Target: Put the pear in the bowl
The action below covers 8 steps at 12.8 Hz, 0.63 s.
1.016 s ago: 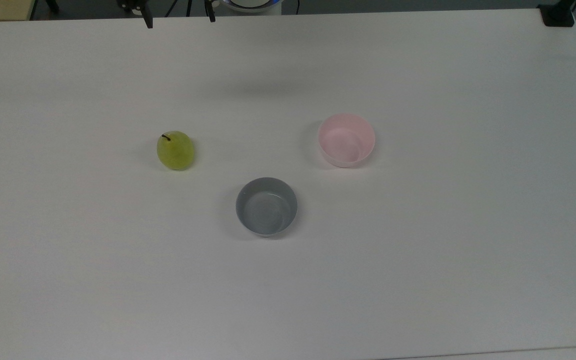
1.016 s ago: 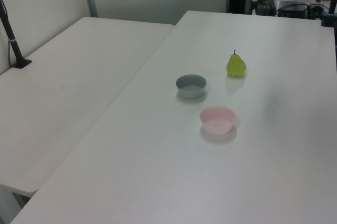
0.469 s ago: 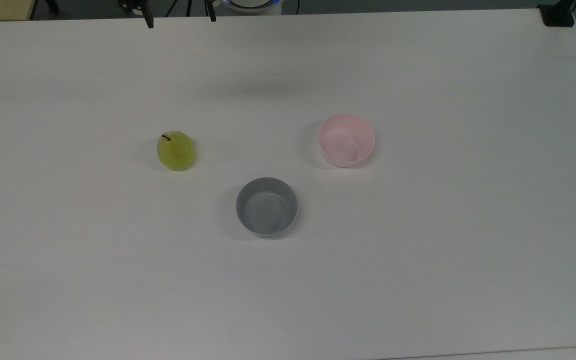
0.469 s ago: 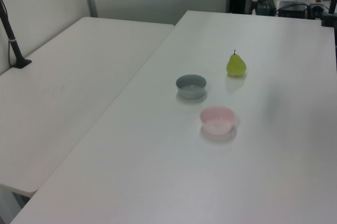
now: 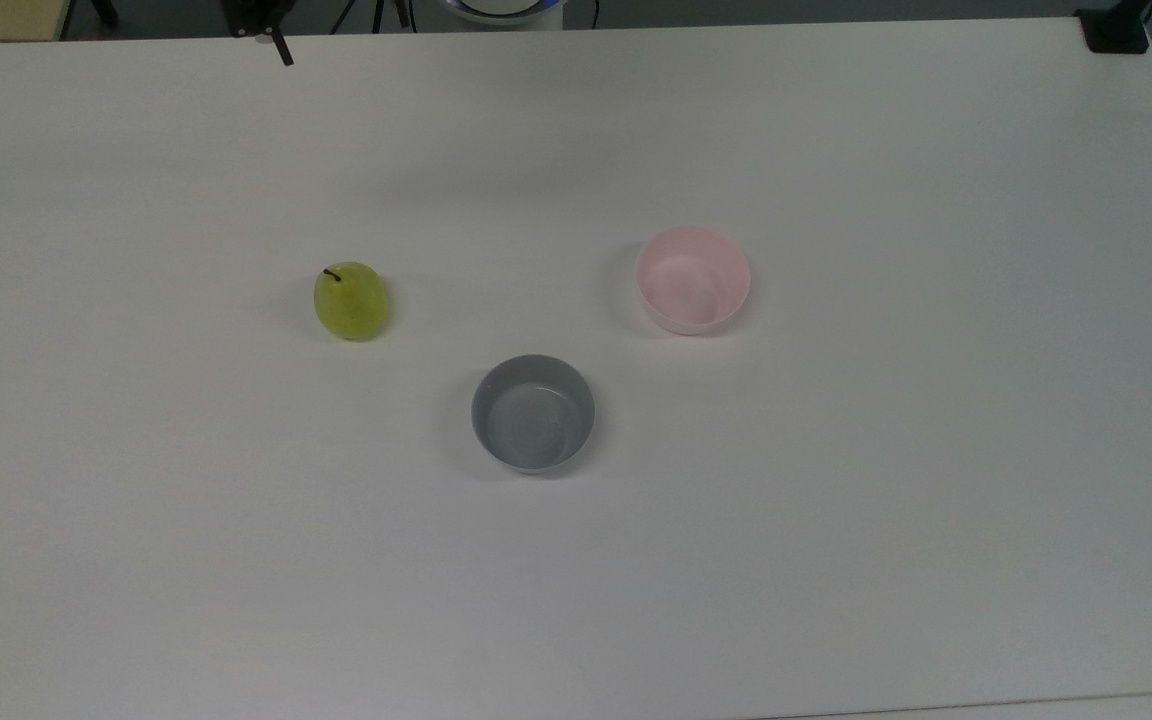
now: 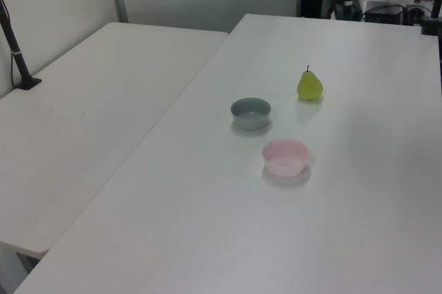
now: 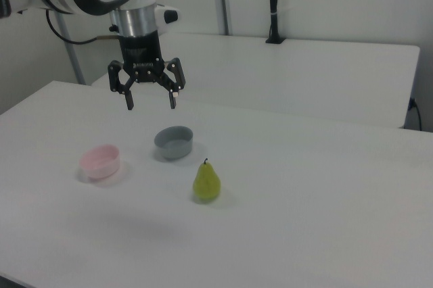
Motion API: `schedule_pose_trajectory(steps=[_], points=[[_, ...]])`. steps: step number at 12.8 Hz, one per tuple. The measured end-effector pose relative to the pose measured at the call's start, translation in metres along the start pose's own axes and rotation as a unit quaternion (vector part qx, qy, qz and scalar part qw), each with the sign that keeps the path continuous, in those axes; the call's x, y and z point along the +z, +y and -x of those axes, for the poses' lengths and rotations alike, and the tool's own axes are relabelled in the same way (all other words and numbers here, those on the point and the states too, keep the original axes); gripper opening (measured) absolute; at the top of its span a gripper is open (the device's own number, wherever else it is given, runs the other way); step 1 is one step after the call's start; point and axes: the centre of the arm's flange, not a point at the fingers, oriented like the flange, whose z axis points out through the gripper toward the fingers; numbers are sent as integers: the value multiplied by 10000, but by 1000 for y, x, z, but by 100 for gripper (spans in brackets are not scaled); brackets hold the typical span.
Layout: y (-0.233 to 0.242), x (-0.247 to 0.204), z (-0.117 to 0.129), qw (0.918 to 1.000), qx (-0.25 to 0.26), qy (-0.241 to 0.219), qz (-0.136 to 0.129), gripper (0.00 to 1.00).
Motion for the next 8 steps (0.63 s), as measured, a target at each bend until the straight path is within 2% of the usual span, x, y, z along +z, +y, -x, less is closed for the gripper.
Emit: schedule_pose_trajectory(steps=[3,6,8], points=[[3,41,-4,9999,-53,-117,1,100],[12,100,-18,9983,459,286,229,100],[17,133,-30,9958,772,385,304,100]])
